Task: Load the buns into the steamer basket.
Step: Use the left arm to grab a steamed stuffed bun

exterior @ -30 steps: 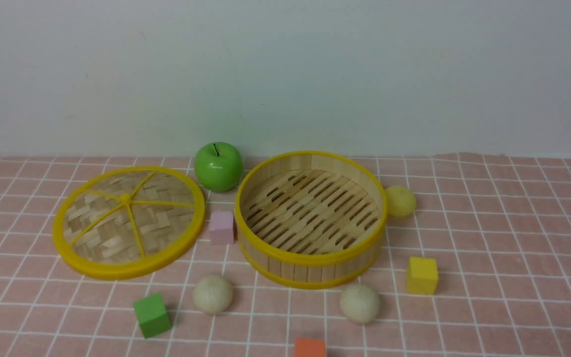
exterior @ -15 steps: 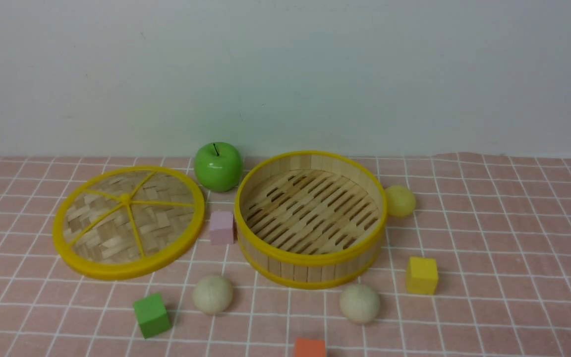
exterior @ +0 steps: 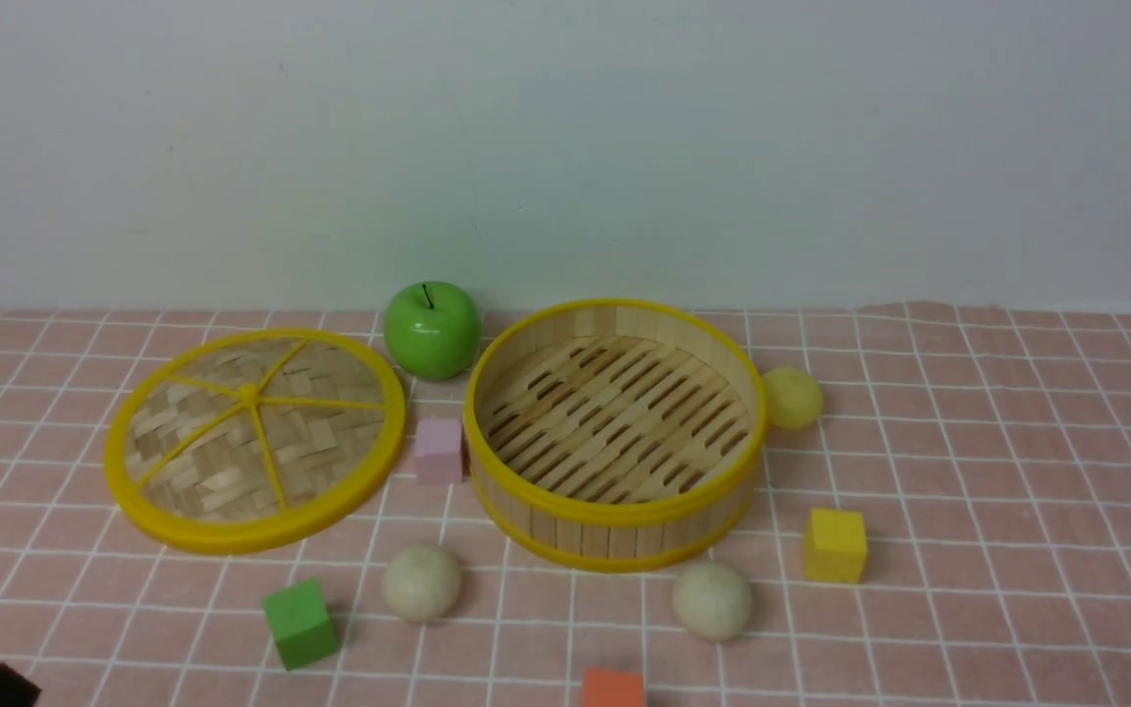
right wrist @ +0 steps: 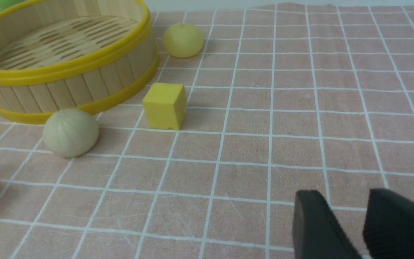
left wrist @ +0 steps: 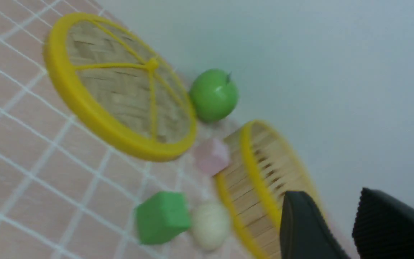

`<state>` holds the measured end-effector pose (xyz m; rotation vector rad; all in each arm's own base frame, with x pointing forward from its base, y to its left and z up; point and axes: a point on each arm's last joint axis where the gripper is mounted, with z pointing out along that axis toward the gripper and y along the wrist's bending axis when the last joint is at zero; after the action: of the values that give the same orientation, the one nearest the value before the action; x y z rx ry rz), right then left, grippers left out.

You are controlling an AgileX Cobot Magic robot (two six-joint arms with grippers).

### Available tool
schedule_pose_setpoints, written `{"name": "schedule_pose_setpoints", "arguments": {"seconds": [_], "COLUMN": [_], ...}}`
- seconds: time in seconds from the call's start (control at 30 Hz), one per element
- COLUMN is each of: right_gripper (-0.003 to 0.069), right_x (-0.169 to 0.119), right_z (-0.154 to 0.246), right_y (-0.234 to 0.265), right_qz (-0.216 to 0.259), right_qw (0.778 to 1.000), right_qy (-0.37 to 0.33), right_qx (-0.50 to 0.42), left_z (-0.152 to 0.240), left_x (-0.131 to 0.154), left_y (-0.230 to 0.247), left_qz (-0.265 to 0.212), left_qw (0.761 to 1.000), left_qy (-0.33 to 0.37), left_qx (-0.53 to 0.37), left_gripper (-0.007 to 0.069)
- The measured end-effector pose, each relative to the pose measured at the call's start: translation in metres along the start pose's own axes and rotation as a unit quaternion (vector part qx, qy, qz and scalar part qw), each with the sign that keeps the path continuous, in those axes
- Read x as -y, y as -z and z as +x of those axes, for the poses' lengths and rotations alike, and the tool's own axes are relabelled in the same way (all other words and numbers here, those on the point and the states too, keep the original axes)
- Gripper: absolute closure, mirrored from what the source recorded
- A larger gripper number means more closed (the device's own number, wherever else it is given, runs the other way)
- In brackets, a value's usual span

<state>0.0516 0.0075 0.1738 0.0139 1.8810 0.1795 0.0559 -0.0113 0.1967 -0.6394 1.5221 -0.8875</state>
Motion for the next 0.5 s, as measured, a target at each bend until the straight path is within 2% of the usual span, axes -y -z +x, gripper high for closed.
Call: {"name": "schedule_pose_setpoints", "arguments": {"seconds": [0.07, 0.17, 0.23, 0.33, 0.43, 0.5], "right_gripper": [0.0419, 0.0419, 0.0419, 0.0419, 0.0419, 0.0419], "right_x": [0.000, 0.000, 0.000, 0.000, 0.000, 0.000], "right_z": [0.000, 0.000, 0.000, 0.000, 0.000, 0.000], "right_y": [0.000, 0.000, 0.000, 0.000, 0.000, 0.000], "right_qz": [0.000, 0.000, 0.000, 0.000, 0.000, 0.000], "right_qw": [1.000, 1.000, 1.000, 1.000, 1.000, 1.000], "right_qy": [0.000, 0.000, 0.000, 0.000, 0.000, 0.000], "right_qx": [0.000, 0.000, 0.000, 0.000, 0.000, 0.000], "left_z": [-0.004, -0.009, -0.009, -0.013, -0.027, -0.038], "left_x": [0.002, 0.004, 0.005, 0.020, 0.052, 0.075], "left_y": [0.000, 0.001, 0.001, 0.004, 0.010, 0.009], "left_qz": [0.014, 0.028, 0.029, 0.036, 0.056, 0.049], "left_qw": [0.997, 0.992, 0.992, 0.996, 0.998, 0.997], "left_qy": [0.073, 0.115, 0.114, 0.085, 0.013, -0.039], "left_qx": [0.018, 0.046, 0.047, 0.016, -0.009, -0.035], "left_gripper": [0.0388, 0.0388, 0.0388, 0.0388, 0.0388, 0.0388]}}
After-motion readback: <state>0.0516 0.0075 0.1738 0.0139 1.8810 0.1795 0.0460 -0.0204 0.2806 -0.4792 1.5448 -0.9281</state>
